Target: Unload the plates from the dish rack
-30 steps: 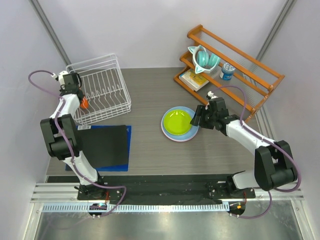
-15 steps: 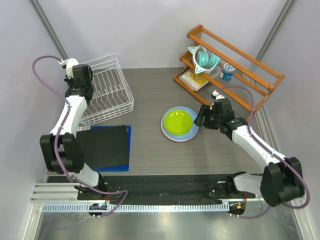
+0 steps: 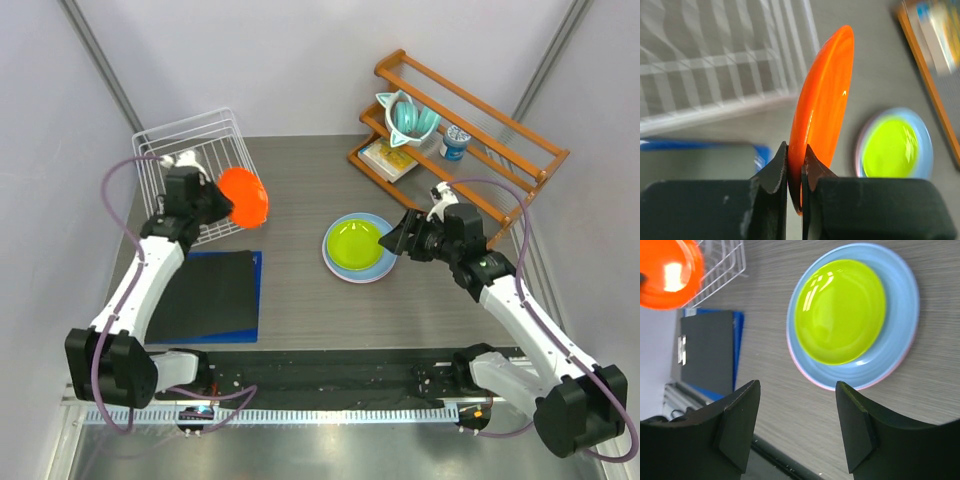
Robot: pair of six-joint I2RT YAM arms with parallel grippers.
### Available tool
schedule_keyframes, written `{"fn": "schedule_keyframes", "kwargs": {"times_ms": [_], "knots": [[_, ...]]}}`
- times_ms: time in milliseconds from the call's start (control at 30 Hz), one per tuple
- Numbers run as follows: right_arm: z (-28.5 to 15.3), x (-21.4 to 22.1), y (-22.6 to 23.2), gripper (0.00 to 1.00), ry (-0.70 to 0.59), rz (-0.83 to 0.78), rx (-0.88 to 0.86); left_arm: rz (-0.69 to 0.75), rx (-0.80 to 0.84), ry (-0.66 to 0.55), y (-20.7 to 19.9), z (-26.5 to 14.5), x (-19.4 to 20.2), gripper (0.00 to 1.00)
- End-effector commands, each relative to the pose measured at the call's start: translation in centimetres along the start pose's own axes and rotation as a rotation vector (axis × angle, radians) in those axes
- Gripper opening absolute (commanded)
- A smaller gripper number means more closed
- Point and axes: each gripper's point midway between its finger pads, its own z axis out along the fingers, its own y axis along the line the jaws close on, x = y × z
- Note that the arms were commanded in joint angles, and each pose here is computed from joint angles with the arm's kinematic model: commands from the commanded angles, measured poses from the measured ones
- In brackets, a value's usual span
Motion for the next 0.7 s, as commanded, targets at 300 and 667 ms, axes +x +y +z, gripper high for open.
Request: {"fn": "schedule_keyframes", "kwargs": {"times_ms": [300,667], "knots": [[1.5,2.3,6.2,0.68,0.024,0.035,-0.212,-0.018,0.477,0.209,-13.5,-4.7,9.0,0.00],[3.7,2.0,7.3,0.68,0.024,0.043,-0.268,-0.009,0.546,0.272,-15.6,-6.4,13.3,0.00]]}}
